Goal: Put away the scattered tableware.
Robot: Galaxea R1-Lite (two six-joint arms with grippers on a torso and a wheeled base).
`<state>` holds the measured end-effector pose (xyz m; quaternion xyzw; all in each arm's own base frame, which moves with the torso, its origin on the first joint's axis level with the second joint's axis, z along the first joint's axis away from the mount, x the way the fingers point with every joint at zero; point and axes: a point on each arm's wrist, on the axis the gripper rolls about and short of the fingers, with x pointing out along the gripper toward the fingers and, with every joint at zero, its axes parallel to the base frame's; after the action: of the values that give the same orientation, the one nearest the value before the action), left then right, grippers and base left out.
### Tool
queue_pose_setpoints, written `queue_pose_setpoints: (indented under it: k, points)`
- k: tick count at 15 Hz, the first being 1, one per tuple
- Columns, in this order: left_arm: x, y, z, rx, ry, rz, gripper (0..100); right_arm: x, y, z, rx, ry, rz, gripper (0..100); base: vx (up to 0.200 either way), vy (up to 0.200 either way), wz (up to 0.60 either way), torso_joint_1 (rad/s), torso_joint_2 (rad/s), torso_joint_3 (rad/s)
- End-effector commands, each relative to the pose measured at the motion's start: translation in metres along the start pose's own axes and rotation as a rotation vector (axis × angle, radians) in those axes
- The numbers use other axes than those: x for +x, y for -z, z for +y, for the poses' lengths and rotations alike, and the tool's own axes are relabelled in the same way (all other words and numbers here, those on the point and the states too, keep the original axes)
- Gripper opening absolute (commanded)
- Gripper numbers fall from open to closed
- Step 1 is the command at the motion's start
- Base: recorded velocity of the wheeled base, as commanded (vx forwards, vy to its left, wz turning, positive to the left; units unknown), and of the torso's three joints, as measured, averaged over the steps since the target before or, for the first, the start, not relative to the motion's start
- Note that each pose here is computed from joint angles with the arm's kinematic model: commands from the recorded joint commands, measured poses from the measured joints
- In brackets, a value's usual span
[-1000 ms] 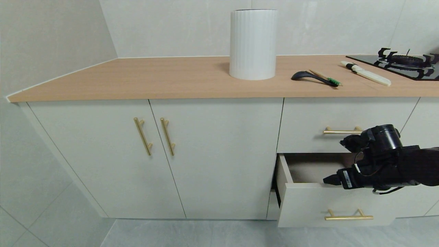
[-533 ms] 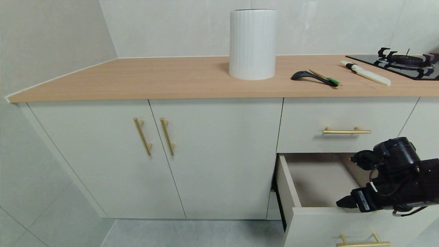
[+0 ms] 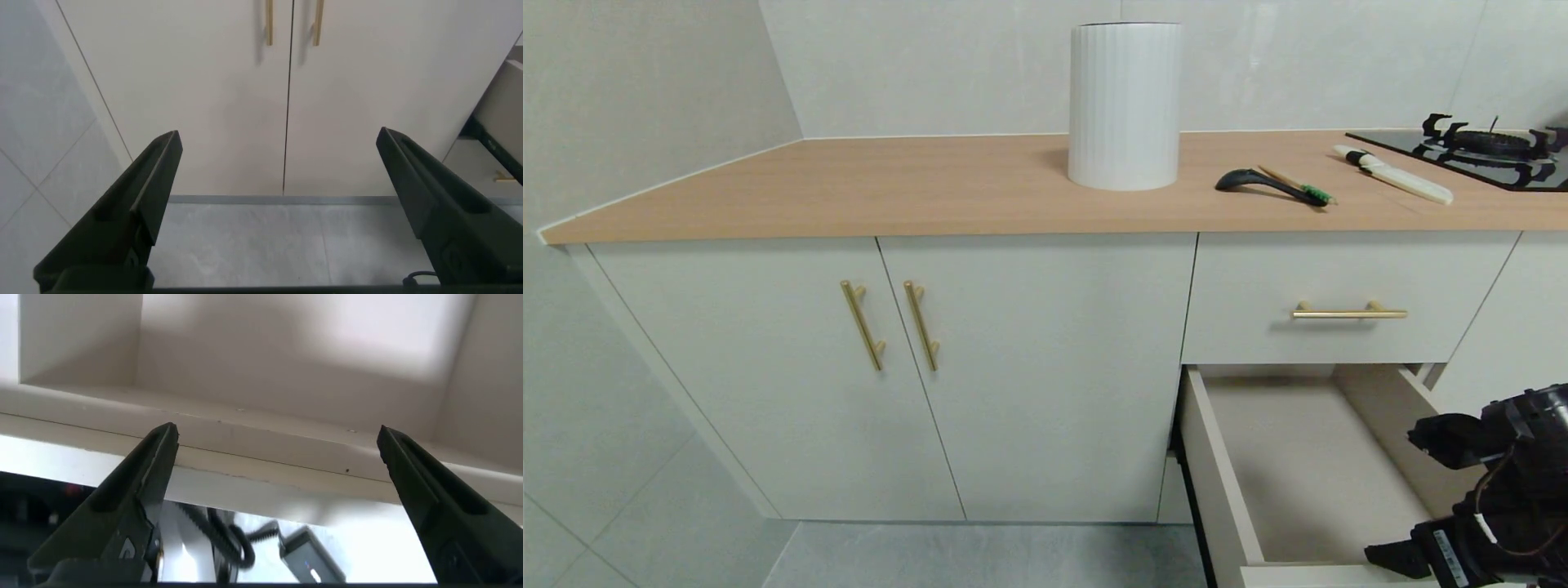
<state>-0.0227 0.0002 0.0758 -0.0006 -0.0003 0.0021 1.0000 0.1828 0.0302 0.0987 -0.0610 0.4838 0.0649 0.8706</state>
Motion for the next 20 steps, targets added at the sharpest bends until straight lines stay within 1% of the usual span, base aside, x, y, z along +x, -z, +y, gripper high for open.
queue_pose_setpoints:
  k: [1, 5, 6, 9, 10, 11, 12, 14, 16, 18, 19, 20]
  points:
    - [0.0, 0.0, 0.0, 0.0, 0.0, -0.001, 100, -0.012, 0.007, 0.0, -0.003, -0.002, -0.016, 100, 0.0, 0.0, 0.0, 0.0, 0.0, 0.0]
    - [0.0, 0.0, 0.0, 0.0, 0.0, -0.001, 100, -0.026, 0.015, 0.0, -0.003, -0.003, -0.018, 100, 0.0, 0.0, 0.0, 0.0, 0.0, 0.0]
    - [0.0, 0.0, 0.0, 0.0, 0.0, -0.001, 100, -0.03, 0.014, 0.0, -0.002, -0.002, -0.041, 100, 0.0, 0.0, 0.0, 0.0, 0.0, 0.0]
    - [0.0, 0.0, 0.0, 0.0, 0.0, -0.001, 100, -0.069, -0.005, -0.002, 0.009, 0.004, -0.229, 100, 0.0, 0.0, 0.0, 0.0, 0.0, 0.0]
    - [0.0, 0.0, 0.0, 0.0, 0.0, 0.001, 100, -0.104, -0.023, -0.004, 0.014, 0.002, -0.306, 100, 0.0, 0.0, 0.0, 0.0, 0.0, 0.0]
    - [0.0, 0.0, 0.0, 0.0, 0.0, -0.001, 100, -0.114, -0.028, -0.004, 0.013, -0.003, -0.318, 100, 0.0, 0.0, 0.0, 0.0, 0.0, 0.0]
    - [0.0, 0.0, 0.0, 0.0, 0.0, -0.001, 100, -0.151, -0.052, -0.006, 0.015, -0.01, -0.357, 100, 0.0, 0.0, 0.0, 0.0, 0.0, 0.0]
    - [0.0, 0.0, 0.0, 0.0, 0.0, 0.001, 100, -0.18, -0.088, -0.007, 0.016, -0.008, -0.426, 100, 0.0, 0.0, 0.0, 0.0, 0.0, 0.0]
    - [0.0, 0.0, 0.0, 0.0, 0.0, 0.001, 100, -0.192, -0.125, -0.005, 0.008, -0.015, -0.48, 100, 0.0, 0.0, 0.0, 0.0, 0.0, 0.0]
    - [0.0, 0.0, 0.0, 0.0, 0.0, 0.001, 100, -0.193, -0.144, -0.005, 0.006, -0.015, -0.483, 100, 0.0, 0.0, 0.0, 0.0, 0.0, 0.0]
    - [0.0, 0.0, 0.0, 0.0, 0.0, -0.001, 100, -0.187, -0.169, -0.003, 0.0, -0.02, -0.494, 100, 0.0, 0.0, 0.0, 0.0, 0.0, 0.0]
    - [0.0, 0.0, 0.0, 0.0, 0.0, -0.001, 100, -0.183, -0.184, -0.002, 0.002, -0.021, -0.506, 100, 0.0, 0.0, 0.0, 0.0, 0.0, 0.0]
